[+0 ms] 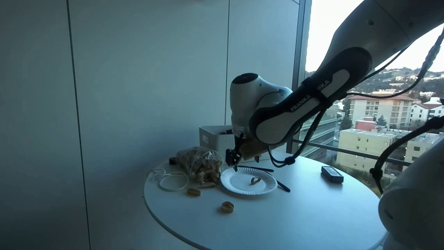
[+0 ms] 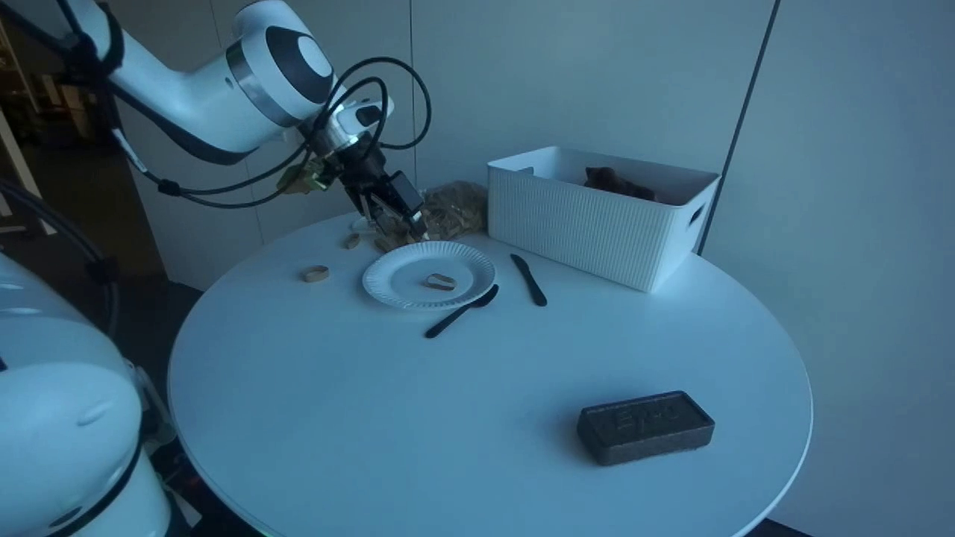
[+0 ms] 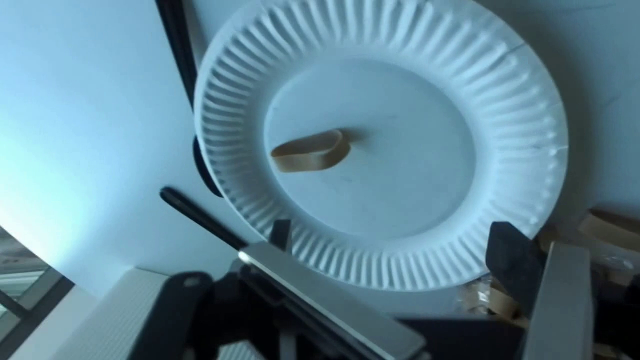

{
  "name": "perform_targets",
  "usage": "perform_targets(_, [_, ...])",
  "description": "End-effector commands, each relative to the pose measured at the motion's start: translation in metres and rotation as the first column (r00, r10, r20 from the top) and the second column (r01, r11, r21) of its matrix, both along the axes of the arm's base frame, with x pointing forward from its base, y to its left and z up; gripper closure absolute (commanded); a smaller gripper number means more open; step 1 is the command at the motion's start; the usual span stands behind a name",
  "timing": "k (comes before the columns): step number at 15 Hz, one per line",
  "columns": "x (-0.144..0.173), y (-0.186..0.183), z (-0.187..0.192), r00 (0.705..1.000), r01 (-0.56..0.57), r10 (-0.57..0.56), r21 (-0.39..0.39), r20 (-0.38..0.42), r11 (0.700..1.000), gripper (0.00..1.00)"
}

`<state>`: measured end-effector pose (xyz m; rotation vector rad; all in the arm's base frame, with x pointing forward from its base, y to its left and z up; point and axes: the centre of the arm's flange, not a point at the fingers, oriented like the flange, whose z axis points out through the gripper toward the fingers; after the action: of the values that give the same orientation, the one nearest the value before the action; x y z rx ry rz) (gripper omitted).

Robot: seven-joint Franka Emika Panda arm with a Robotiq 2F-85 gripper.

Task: Take all the rubber bands off the plate and place them in the basket

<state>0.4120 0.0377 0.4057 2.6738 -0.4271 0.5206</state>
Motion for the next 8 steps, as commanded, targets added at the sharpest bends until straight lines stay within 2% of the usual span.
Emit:
perform_targets(1, [-0.001,-0.004,0.003,1.000,0.018,-0.018,0.007,0.000,1.000,0.00])
perform_targets(5, [0.005,-0.007,-0.002,0.999,0.045,-0.045,0.030,0.000,0.999,0.00])
perform_targets(8, [0.014,-0.021,-0.007,0.994,0.100,-0.102,0.054,0.035,0.994,0.00])
